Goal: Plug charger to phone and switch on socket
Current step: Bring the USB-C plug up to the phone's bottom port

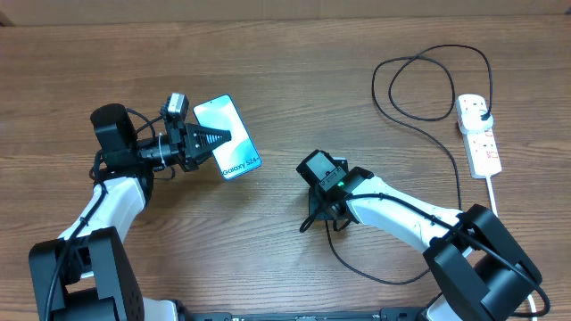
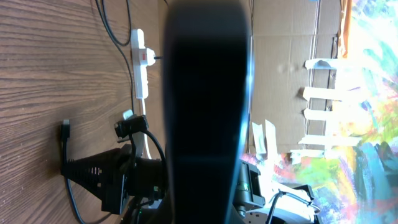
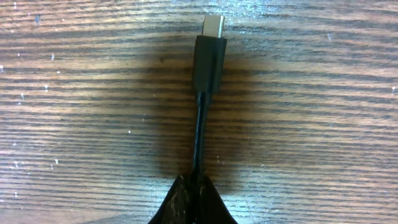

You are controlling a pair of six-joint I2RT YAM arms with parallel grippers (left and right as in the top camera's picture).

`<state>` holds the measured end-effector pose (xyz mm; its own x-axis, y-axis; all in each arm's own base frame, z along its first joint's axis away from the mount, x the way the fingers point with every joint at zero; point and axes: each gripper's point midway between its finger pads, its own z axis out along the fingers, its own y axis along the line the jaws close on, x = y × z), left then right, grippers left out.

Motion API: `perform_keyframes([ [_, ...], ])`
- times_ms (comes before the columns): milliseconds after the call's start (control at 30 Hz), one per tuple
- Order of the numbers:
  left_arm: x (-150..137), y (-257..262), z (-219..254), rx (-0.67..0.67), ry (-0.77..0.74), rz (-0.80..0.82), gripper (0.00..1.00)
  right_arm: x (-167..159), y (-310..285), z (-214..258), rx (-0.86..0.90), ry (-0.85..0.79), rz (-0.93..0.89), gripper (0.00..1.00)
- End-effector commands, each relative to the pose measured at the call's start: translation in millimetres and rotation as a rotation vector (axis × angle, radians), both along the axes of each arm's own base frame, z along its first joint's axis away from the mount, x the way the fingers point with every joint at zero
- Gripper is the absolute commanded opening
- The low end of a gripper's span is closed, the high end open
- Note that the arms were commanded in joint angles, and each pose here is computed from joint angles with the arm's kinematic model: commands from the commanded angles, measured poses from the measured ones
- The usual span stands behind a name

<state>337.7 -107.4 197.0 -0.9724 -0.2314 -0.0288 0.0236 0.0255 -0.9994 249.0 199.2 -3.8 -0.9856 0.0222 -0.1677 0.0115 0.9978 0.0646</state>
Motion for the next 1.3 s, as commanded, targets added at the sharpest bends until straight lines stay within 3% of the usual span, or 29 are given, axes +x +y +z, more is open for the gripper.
perform_keyframes([
  [0,-3.7,-2.3,9.8,-0.015,-0.02,-0.039,0.04,-25.7,-8.7,-30.1,-0.047,0.123,-0.002,0.04],
  [267,-9.6,-16.9,10.3,-0.016,-0.028,-0.088,0.04,-20.2,-0.3,26.3,0.042,0.043,0.004,0.04],
  [667,-14.9,-44.8,6.9,0.008,-0.052,-0.137,0.04,-42.8,35.3,149.8,0.463,-0.114,0.117,0.04],
  [1000,-12.5,-45.9,5.4,0.024,-0.09,-0.124,0.04,-88.7,65.1,172.0,0.539,-0.11,0.283,0.04],
  [1267,-12.3,-45.8,5.6,0.031,-0.132,-0.125,0.04,-104.5,76.2,173.5,0.553,-0.098,0.346,0.04],
])
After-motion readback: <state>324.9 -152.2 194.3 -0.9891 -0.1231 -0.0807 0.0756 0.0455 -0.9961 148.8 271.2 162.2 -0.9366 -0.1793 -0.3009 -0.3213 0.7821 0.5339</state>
